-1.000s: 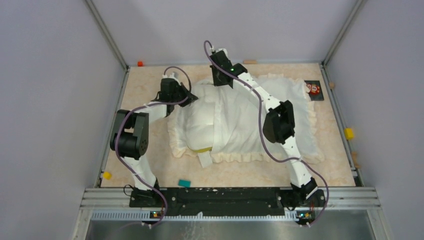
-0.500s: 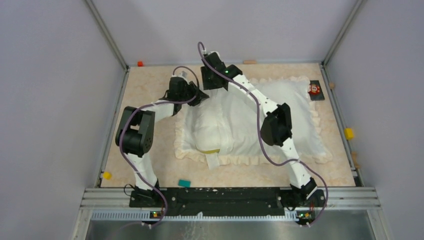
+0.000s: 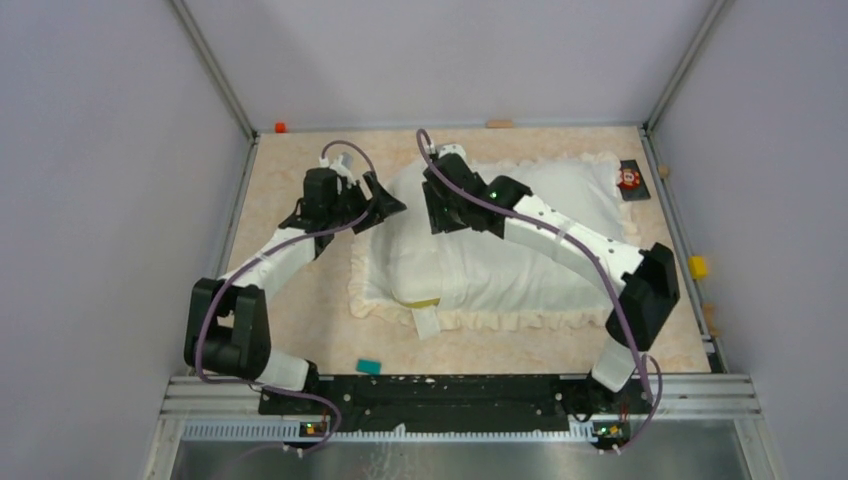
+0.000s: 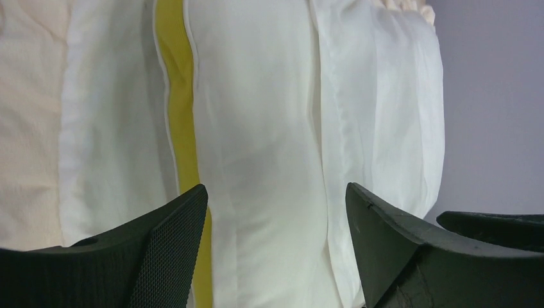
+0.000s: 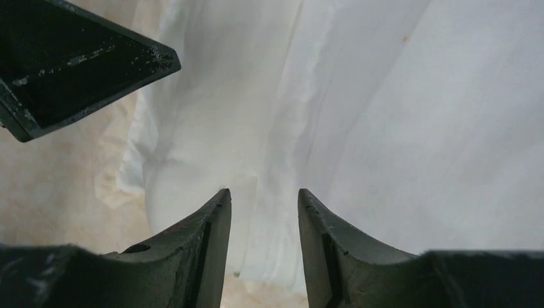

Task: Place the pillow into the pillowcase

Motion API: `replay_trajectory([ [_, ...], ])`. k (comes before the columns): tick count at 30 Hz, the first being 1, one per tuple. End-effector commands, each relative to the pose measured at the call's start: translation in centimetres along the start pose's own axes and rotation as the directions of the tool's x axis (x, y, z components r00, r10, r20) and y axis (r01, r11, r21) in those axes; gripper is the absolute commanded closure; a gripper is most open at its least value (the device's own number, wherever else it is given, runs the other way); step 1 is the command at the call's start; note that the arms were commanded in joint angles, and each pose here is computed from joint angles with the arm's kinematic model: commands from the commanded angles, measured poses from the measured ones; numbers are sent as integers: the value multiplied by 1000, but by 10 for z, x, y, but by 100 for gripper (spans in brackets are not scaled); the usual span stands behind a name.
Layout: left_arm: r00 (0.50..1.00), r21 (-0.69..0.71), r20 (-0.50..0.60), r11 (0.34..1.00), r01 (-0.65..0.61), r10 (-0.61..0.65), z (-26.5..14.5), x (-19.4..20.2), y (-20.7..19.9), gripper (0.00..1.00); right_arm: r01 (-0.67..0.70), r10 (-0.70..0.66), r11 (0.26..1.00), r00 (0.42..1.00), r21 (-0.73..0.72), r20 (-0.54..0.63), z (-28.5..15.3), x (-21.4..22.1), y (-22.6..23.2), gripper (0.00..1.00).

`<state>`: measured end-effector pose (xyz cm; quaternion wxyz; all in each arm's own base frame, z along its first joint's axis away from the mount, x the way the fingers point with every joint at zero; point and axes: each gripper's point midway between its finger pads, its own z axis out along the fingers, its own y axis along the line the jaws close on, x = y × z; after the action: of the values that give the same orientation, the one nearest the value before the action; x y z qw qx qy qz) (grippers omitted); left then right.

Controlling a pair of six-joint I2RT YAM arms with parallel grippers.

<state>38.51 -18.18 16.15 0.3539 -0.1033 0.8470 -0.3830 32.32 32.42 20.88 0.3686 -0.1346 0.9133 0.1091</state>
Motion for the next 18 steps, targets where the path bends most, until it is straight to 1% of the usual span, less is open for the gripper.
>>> replay_trajectory([
  [1, 991, 10, -132, 1000, -30, 31, -23, 56, 6, 16, -45, 45, 999, 999, -15, 3, -20, 36, 14, 59],
  [3, 987, -1, -157, 999, -34, 34, -29, 72, 8, 17, -37, 37, 999, 999, -1, -25, -17, 58, 14, 59],
  [5, 987, 2, -155, 999, -39, 38, -33, 83, 6, 17, -49, 47, 998, 996, -31, -72, -12, 78, 18, 59],
  [9, 983, 20, -182, 999, -28, 31, -27, 103, 4, 26, -49, 48, 999, 994, -7, -93, -2, 94, 14, 58],
  [13, 981, 23, -192, 999, -29, 33, -16, 115, 5, 41, -34, 37, 999, 993, 27, -109, 8, 104, 9, 56],
  [15, 980, 17, -197, 1000, -16, 19, -12, 119, 8, 56, -30, 33, 999, 993, 31, -114, 13, 106, 9, 57],
  [16, 980, 19, -196, 1000, -10, 13, -11, 121, 8, 63, -31, 33, 999, 993, 20, -118, 13, 106, 12, 57],
  [17, 981, 20, -195, 1000, -4, 8, -10, 122, 8, 72, -33, 33, 999, 993, 5, -113, 13, 104, 15, 57],
  [18, 981, 23, -194, 1000, -1, 5, -10, 124, 8, 78, -35, 34, 999, 993, -8, -110, 12, 102, 18, 61],
])
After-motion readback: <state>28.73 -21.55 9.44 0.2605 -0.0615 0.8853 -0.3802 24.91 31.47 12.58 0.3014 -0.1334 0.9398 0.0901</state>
